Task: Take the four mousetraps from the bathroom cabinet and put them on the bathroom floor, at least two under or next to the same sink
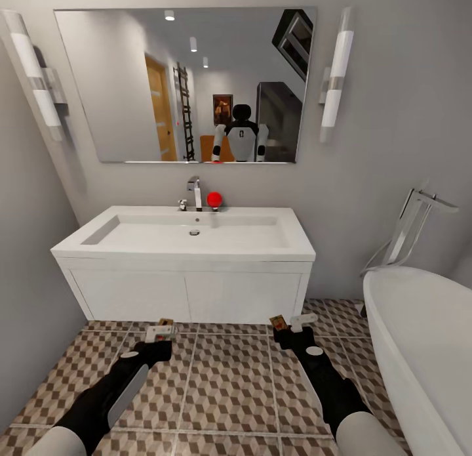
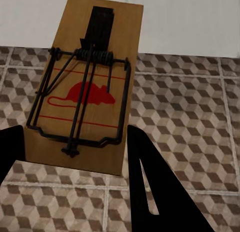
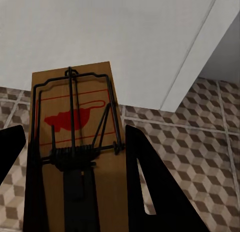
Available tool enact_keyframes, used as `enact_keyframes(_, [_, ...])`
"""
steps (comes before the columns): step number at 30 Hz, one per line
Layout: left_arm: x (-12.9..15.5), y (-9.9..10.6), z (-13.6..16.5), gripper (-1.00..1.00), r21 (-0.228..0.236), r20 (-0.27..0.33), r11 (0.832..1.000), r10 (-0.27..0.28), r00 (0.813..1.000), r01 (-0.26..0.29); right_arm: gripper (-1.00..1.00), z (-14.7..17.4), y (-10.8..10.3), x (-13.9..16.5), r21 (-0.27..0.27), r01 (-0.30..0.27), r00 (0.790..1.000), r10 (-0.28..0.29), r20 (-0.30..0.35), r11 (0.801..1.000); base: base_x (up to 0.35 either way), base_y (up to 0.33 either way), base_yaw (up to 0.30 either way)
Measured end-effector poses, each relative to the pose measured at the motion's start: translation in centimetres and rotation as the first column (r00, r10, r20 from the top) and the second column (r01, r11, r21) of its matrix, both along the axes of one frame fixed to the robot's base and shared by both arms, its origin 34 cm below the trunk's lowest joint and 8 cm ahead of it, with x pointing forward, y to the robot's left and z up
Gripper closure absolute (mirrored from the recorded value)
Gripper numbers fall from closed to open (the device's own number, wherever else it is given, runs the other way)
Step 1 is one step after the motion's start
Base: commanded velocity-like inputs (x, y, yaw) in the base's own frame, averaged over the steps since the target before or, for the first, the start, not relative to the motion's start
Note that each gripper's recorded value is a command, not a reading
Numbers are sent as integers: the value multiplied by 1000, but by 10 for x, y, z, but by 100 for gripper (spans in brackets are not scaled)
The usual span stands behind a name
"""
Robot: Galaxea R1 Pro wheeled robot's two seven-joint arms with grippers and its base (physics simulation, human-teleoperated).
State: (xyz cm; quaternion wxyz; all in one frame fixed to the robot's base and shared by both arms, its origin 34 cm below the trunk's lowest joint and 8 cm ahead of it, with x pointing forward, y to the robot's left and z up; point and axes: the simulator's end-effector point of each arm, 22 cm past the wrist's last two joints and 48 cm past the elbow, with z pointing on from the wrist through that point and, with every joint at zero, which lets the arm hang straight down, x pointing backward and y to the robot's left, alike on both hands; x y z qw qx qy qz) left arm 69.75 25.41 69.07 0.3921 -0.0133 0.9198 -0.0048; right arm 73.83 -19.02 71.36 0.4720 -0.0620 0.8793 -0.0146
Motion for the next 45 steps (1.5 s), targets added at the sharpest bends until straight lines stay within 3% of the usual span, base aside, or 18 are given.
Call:
enact_keyframes(23, [-1, -4, -35, 100, -6, 9, 1000, -6, 1000, 6, 100, -33, 3, 0, 4, -5, 1000, 5, 16, 1000, 0, 0, 0])
enact_keyframes(33, [-3, -5, -58, 100, -7, 0, 1000, -7, 1000, 7, 100, -47, 31, -1, 78, -130, 991, 129, 18, 988, 0, 0, 0])
enact_keyframes(45, [-10, -10, -92, 100, -3, -19, 1000, -22, 1000, 21, 100, -81, 31, -6, 83, -137, 990, 138, -1, 987, 0, 0, 0])
